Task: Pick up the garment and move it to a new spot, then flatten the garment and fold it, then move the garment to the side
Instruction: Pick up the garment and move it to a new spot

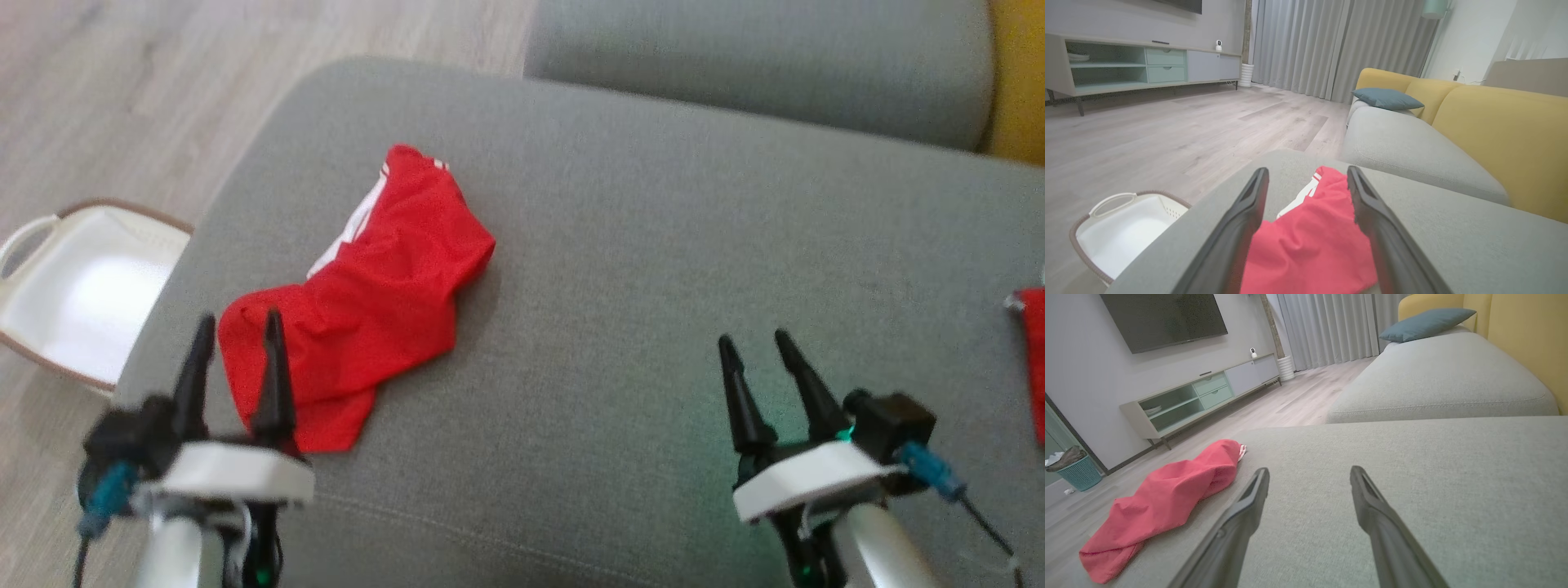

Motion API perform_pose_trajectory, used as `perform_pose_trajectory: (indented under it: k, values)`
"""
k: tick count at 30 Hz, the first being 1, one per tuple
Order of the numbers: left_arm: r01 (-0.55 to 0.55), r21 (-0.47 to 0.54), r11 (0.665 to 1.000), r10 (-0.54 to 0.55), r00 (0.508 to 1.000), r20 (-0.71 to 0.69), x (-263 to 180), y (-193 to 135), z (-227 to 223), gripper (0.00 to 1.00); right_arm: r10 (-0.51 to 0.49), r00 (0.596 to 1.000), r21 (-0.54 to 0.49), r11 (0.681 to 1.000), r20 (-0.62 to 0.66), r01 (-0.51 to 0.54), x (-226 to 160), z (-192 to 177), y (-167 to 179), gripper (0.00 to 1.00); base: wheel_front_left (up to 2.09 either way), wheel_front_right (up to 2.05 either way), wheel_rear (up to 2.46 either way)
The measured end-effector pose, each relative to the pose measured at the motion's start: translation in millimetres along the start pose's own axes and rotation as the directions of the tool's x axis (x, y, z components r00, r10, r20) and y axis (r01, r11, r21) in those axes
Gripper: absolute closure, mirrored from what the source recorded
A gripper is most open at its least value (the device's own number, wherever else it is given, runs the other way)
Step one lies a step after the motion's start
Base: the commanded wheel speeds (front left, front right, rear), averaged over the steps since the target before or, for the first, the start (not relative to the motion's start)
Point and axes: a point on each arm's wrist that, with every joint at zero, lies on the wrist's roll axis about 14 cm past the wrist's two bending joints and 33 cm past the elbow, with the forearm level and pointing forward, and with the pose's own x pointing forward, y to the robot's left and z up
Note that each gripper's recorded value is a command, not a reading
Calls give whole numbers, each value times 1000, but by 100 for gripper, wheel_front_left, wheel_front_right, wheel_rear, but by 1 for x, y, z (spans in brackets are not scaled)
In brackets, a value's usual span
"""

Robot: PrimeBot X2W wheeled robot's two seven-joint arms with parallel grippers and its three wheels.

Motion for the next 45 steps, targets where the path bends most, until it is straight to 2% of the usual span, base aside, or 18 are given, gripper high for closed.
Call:
perform_pose_trajectory:
  k: [6, 10, 15, 18, 20, 26, 31, 32, 33, 34, 39, 45]
  values:
    - [52, 65, 997, -51, 998, -26, 42, -8, -8, 0, -55, 998, -20, 998, 18, 56, 17, 10, -29, 0, 0, 0, 0]
    - [109, 133, 985, -89, 986, -144, 76, -4, -36, 0, -114, 993, -45, 992, 38, 116, 29, 20, -57, 0, 0, 0, 0]
    - [204, 200, 958, -137, 942, -306, 122, -9, -65, 0, -175, 983, -65, 982, 53, 178, 37, 28, -86, 0, 0, 0, 0]
    - [288, 216, 933, -170, 881, -442, 138, -22, -92, 0, -191, 980, -67, 979, 52, 194, 42, 30, -96, 0, 0, 0, 0]
    - [327, 185, 927, -188, 830, -525, 140, -32, -112, 0, -199, 979, -69, 977, 48, 202, 43, 28, -101, 0, 0, 0, 0]
    - [404, 130, 906, -173, 632, -755, 128, -33, -168, 0, -219, 975, -66, 973, 40, 221, 44, 23, -113, 0, 0, 0, 0]
    - [407, 109, 907, -155, 563, -812, 135, -30, -184, 0, -251, 968, -66, 966, 25, 252, 38, 17, -125, 0, 0, 0, 0]
    - [410, 106, 906, -156, 555, -817, 136, -31, -186, 9, -257, 966, -67, 964, 23, 258, 36, 16, -127, 0, 0, 0, 0]
    - [410, 101, 906, -157, 550, -820, 137, -32, -187, 72, -262, 965, -67, 963, 21, 263, 35, 16, -129, 0, 0, 0, 0]
    - [415, 99, 904, -163, 550, -819, 139, -34, -188, 100, -266, 964, -68, 961, 20, 267, 34, 15, -131, 0, 0, 0, 0]
    - [416, 95, 904, -194, 600, -776, 143, -38, -182, 100, -272, 961, -74, 959, 40, 274, 29, 23, -131, 0, 0, 0, 0]
    - [413, 110, 904, -269, 750, -604, 165, -50, -141, 100, -261, 962, -62, 962, 78, 266, 21, 37, -121, 0, 0, 0, 0]
